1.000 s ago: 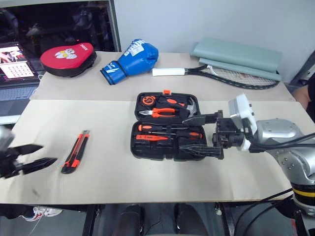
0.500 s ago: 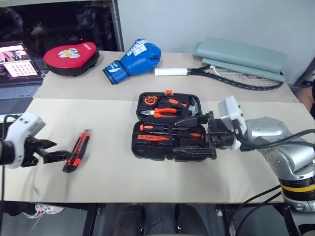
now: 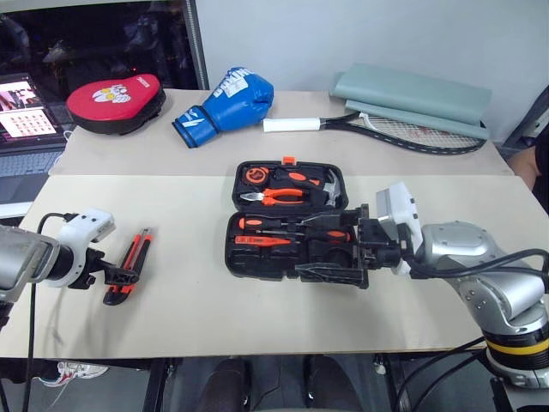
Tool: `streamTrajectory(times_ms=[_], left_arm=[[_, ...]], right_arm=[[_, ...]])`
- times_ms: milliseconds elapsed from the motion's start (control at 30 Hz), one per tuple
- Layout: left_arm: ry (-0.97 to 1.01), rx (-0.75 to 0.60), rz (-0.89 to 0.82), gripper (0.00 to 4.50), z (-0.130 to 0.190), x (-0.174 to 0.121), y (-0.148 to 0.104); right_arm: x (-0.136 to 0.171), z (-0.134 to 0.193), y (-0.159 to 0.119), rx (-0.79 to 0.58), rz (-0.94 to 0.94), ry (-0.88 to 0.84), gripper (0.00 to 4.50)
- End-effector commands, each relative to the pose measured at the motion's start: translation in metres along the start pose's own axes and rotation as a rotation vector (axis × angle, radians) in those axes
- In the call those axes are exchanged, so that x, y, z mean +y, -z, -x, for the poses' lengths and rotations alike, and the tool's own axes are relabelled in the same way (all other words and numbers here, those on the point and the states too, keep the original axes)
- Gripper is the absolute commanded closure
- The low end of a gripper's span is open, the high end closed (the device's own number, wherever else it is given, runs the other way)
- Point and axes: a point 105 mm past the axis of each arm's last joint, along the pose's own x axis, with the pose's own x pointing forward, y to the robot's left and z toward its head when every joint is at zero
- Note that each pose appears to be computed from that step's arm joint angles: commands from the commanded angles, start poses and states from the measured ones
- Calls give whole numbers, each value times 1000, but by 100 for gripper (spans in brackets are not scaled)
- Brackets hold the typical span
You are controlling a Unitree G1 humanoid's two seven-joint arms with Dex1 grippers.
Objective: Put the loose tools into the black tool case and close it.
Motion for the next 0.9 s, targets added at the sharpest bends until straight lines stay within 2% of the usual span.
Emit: streamTrajectory(times_ms=[33,167,300,367,467,633,767,900], left_arm=[[13,11,-6,4,-10,-4,1],[15,17,-4,116,-17,-4,4],[17,10,-10,263,-21,-3,3],[22,-4,-23,274,-22,-2,0],[52,-87,-123,275,-19,-3,-24],[106,-265,-479,275,-5,-18,-99],[275,-349,-734,275,16,-61,-146],[434,-308,-1021,275,29,-111,-161]], right_arm=[[1,4,-15,-27,56,21,0],[2,6,-15,-24,63,30,0],[2,8,-16,-15,69,38,0],[2,10,-16,-10,72,43,0],[4,14,-17,1,72,46,0],[5,17,-16,18,62,51,0],[8,19,-15,31,56,57,0],[10,23,-13,49,45,70,0]])
